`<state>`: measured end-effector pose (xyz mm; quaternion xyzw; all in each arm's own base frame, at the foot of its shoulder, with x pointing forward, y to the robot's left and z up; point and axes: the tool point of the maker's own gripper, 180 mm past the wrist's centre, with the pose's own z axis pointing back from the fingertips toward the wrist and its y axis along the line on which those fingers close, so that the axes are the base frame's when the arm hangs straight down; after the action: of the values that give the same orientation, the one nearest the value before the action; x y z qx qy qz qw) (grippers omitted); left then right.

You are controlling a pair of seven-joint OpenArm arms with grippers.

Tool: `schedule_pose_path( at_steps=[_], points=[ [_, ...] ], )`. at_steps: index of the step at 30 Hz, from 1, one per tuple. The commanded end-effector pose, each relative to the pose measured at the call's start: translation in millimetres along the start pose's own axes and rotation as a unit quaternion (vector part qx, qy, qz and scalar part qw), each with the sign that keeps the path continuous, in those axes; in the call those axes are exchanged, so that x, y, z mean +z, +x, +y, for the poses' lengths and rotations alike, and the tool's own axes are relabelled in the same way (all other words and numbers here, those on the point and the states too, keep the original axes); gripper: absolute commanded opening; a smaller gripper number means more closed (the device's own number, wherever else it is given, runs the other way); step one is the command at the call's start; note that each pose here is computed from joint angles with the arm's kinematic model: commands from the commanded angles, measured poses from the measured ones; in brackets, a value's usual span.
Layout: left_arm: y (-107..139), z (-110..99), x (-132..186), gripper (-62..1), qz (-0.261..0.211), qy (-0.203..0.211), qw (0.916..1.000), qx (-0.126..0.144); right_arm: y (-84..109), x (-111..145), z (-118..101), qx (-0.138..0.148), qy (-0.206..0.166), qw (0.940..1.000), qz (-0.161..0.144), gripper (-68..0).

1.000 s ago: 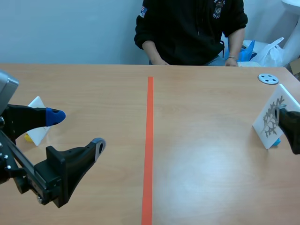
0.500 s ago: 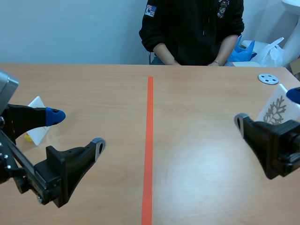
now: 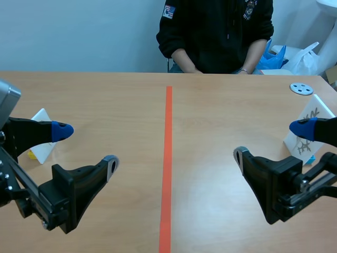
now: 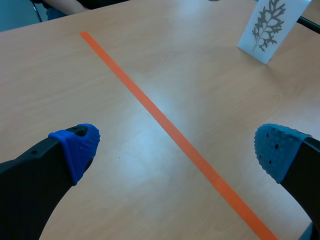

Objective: Sort the leaf by its shape. The table is split by an orange tape line. A compound leaf with several leaflets goes to the left side, a simple leaf with one blade goes to the right side. Return to the home posture when a red brick is placed on the table.

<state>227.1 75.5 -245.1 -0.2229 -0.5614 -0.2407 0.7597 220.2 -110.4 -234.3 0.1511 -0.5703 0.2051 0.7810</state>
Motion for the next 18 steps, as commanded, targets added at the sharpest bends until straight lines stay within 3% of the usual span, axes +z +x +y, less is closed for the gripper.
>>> schedule_pose_path(
  at_steps=[1, 8, 18],
  points=[
    [11, -2, -1, 1.4, -0.017, -0.002, 0.9999, -0.002, 4.5, 0, -6, 0.003, -0.007, 0.9999, -0.01, 0.4],
    [11, -2, -1, 1.4, -0.017, -0.002, 0.9999, -0.002, 1.0, 1, -12, 0.005, -0.023, 0.9997, 0.0, 0.4],
    [11, -2, 0, 1.4, -0.016, -0.003, 0.9999, -0.003, -0.1, 1, -17, 0.037, -0.02, 0.999, 0.014, 0.4]
  ],
)
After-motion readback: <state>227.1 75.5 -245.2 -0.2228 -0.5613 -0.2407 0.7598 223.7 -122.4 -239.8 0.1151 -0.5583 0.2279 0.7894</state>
